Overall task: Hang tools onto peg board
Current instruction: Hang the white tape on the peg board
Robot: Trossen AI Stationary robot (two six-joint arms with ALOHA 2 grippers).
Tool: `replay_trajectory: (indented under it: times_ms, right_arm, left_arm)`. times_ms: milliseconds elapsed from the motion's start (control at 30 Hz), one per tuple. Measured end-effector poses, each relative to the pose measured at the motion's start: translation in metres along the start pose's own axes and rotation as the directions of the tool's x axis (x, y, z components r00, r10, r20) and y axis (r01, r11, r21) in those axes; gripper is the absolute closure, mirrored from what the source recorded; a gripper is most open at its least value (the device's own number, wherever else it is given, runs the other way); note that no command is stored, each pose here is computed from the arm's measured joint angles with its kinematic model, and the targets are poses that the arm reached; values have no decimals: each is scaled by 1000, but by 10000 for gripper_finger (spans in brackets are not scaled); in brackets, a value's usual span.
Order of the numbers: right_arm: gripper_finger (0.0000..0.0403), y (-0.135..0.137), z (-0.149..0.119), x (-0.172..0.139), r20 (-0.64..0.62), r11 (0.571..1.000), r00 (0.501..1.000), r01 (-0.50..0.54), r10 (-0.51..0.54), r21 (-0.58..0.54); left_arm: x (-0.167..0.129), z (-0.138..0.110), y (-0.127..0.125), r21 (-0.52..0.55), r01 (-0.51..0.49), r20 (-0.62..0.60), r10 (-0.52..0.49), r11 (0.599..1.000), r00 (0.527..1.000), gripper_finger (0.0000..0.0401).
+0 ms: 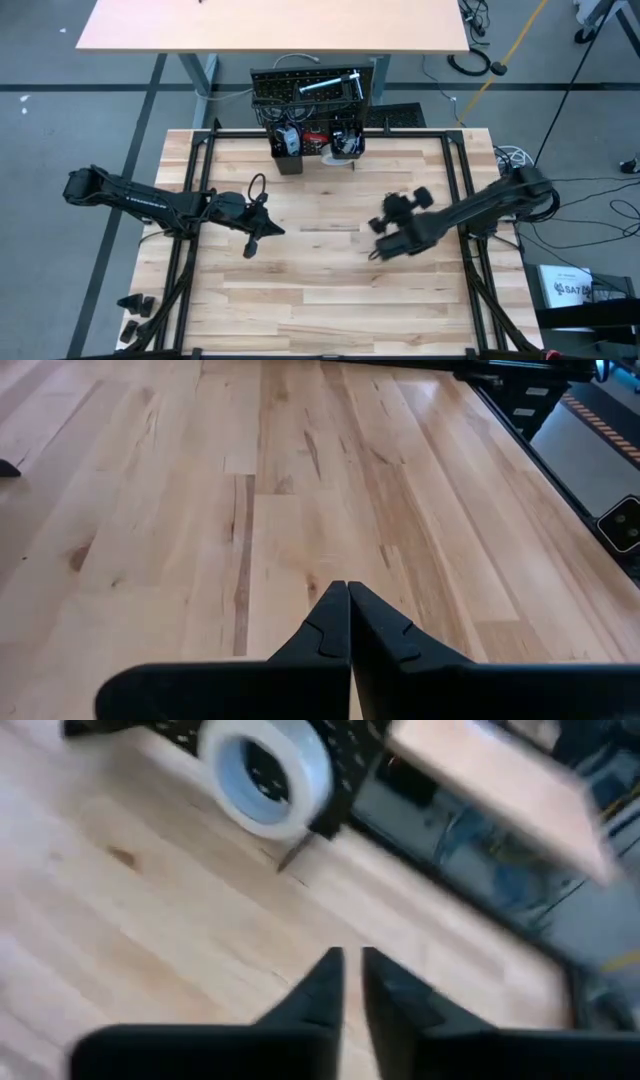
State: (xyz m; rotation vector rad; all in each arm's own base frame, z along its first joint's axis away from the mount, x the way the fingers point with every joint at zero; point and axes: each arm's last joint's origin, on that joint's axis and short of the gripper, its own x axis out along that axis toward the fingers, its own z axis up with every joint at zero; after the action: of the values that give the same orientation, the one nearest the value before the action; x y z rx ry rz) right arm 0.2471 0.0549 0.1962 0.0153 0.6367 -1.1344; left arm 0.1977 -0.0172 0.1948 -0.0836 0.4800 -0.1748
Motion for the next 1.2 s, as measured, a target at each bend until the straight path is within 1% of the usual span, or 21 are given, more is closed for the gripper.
replay_trajectory:
  times_ms: [33,67,100,133,167,200,233,267,300,400,433,467,533,567,667,700,800,900,1000,1100,1200]
  right_arm:
    - [386,-9,-6,5,0,998,1000,-30,30,57]
    - [391,-15,-10,10,-8,991,997,-78,80,111]
    - [392,-20,-12,16,-33,976,987,-149,156,161]
    - [395,-23,-11,22,-61,944,959,-261,278,201]
    - [399,-24,-10,29,-67,892,909,-387,412,232]
    - [401,-25,-8,36,-41,822,844,-508,535,256]
    - [401,-26,-8,42,-6,764,790,-592,614,255]
    - [401,-30,-8,49,25,737,766,-627,642,252]
    - [402,-34,-8,56,48,737,767,-630,639,245]
    - [403,-49,-6,80,57,795,828,-553,558,249]
    - [403,-52,-4,88,65,798,831,-551,553,244]
    - [403,-54,0,95,86,778,811,-581,579,238]
    - [403,-56,13,107,171,716,751,-660,637,228]
    - [403,-57,18,115,196,703,738,-675,646,225]
    - [403,-60,21,140,157,719,756,-654,636,235]
    - [403,-60,23,148,156,714,752,-658,641,237]
    - [403,-59,31,168,187,681,724,-689,664,247]
    - [403,-58,26,186,163,676,721,-690,674,259]
    - [403,-58,30,194,232,646,698,-716,678,266]
    - [403,-59,27,201,252,641,702,-711,666,288]
    - [403,-61,30,206,288,634,703,-711,650,305]
  left_arm:
    - [0,0,0,0,0,0,0,1000,1000,401]
    - [0,0,0,-1,0,0,0,1000,1000,401]
    - [0,0,0,-1,0,1,0,1000,1000,401]
    - [0,1,0,-1,1,7,-1,1000,1000,401]
    - [0,1,0,0,1,13,-1,1000,1000,401]
    - [0,2,0,1,1,18,-1,1000,1000,401]
    - [0,2,0,1,2,24,-2,1000,1000,401]
    - [0,3,0,2,2,34,-2,1000,999,401]
    - [0,4,0,3,3,43,-3,1000,999,401]
    - [0,6,0,-4,5,60,-4,1000,998,401]
    - [0,6,0,-13,6,63,-5,1000,998,401]
    - [0,6,0,-17,6,66,-5,1000,998,401]
    - [0,6,0,-16,6,66,-4,1000,998,401]
    - [0,7,-1,-15,6,73,-5,1000,997,401]
    - [0,8,0,-15,3,80,-2,1000,997,401]
    - [0,8,0,-15,3,80,-2,1000,997,401]
    - [0,8,0,-15,3,80,-2,1000,997,401]
    - [0,7,0,-18,2,74,-1,1000,997,401]
    - [0,6,0,-20,1,59,0,1000,998,401]
    - [0,5,0,-20,1,54,1,1000,999,401]
    - [0,5,0,-18,0,53,1,1000,999,401]
